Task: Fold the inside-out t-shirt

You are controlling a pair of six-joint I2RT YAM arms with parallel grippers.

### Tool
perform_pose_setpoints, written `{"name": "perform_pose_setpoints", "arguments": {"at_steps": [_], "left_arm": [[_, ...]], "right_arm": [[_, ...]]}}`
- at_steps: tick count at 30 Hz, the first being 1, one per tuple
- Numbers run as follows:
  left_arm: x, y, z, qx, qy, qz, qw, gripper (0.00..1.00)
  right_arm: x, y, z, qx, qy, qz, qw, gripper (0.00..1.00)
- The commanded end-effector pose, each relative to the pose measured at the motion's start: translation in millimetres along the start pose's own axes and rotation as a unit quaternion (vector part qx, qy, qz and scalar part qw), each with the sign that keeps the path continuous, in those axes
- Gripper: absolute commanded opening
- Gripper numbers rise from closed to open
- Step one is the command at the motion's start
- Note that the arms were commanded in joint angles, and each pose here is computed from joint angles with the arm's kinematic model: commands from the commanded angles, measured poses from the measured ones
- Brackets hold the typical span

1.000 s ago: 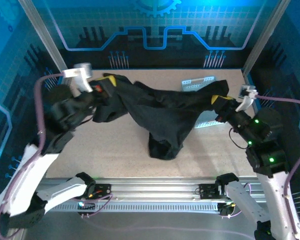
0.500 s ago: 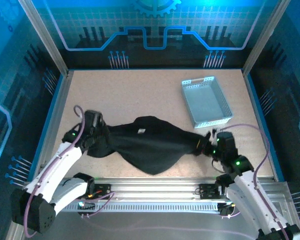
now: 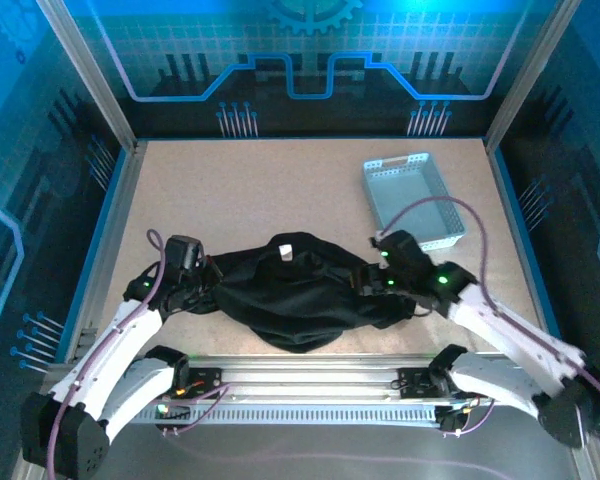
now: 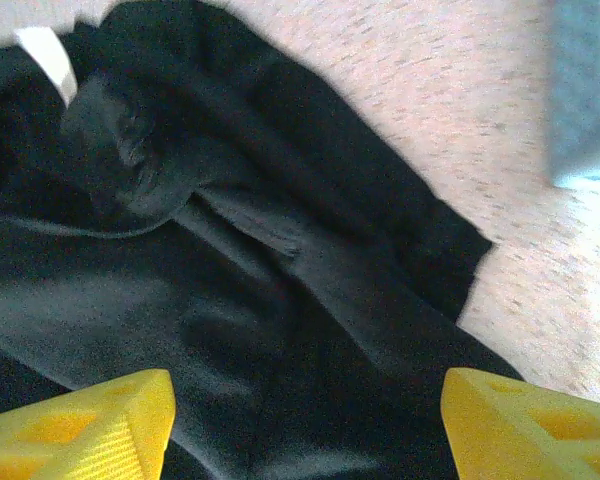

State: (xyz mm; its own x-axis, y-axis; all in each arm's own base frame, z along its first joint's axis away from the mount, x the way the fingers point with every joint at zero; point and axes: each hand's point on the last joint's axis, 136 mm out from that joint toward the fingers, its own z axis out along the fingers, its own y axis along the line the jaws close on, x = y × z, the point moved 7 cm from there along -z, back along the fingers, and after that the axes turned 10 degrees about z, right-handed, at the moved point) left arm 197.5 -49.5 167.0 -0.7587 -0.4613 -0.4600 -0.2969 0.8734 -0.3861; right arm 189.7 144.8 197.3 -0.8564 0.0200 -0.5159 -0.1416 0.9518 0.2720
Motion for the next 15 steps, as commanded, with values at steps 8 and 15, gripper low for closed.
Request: {"name": "perform_pose_setpoints", "arguments": {"at_steps": [8,15], "left_arm": [[-5.0,7.3,-1.1,-0.028,-0.015,-0.010,0.999,0.00],[-5.6,12.7,0.7,-0.044,-0.020,-0.006,0.999,0.00]], "right_arm": [[-34.3,41.9,76.1,0.008,0.045,-0.065,0.997,0.55],[-23.0,13.6,111.1,0.048,0.087,-0.076,0.992,0.64]]}}
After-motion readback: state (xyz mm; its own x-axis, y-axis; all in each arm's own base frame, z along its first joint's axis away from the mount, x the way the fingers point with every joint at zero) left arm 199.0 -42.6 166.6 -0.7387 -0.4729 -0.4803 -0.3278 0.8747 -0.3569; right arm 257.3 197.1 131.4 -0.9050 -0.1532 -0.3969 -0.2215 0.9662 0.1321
